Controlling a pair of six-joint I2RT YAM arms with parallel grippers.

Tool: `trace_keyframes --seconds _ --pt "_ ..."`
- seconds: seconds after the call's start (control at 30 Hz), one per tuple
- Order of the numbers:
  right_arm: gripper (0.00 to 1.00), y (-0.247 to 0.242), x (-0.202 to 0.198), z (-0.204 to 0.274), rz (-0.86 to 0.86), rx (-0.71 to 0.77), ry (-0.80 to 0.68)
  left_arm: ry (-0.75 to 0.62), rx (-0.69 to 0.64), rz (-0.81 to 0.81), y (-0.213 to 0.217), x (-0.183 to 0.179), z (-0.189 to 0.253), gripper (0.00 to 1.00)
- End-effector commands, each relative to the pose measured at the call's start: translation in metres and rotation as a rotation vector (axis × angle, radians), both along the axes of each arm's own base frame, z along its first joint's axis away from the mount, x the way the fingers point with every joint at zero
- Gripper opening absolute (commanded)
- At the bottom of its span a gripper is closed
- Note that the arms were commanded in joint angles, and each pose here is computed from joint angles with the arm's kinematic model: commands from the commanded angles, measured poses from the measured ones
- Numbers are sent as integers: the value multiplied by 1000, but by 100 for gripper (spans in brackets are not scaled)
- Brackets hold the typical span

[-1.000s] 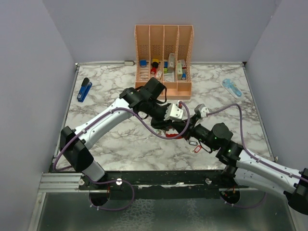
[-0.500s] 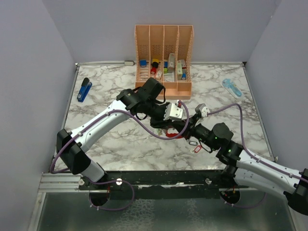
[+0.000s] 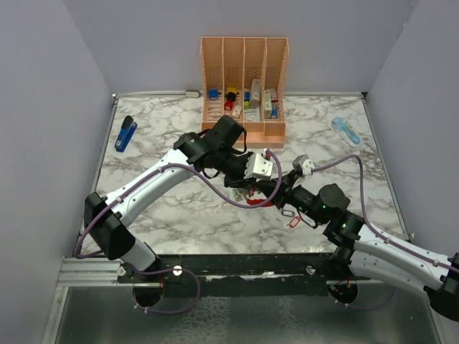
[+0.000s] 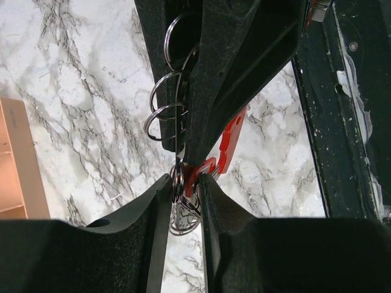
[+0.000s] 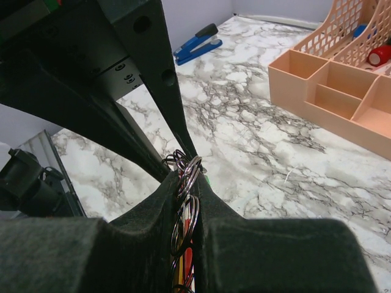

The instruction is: Put the keys on the keyring

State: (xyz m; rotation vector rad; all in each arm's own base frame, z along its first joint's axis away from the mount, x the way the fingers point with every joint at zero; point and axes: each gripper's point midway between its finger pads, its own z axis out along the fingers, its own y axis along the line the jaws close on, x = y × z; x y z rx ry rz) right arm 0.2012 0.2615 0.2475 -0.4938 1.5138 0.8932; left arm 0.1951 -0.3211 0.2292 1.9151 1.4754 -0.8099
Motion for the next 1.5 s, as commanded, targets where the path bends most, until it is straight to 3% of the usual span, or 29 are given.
trace_keyframes --seconds 0.0,0.9,1.23,1.47 --pt "5 -2 1 27 -8 66 -45 -23 -22 -5 0 -2 13 26" --pt "6 -24 -7 20 -56 92 -44 -36 -109 -4 -16 4 45 0" --pt "6 -32 -10 18 -72 115 -45 -8 -150 -22 -24 1 56 0" --pt "21 -32 -15 15 -51 98 -44 -8 -159 -31 -25 0 60 0"
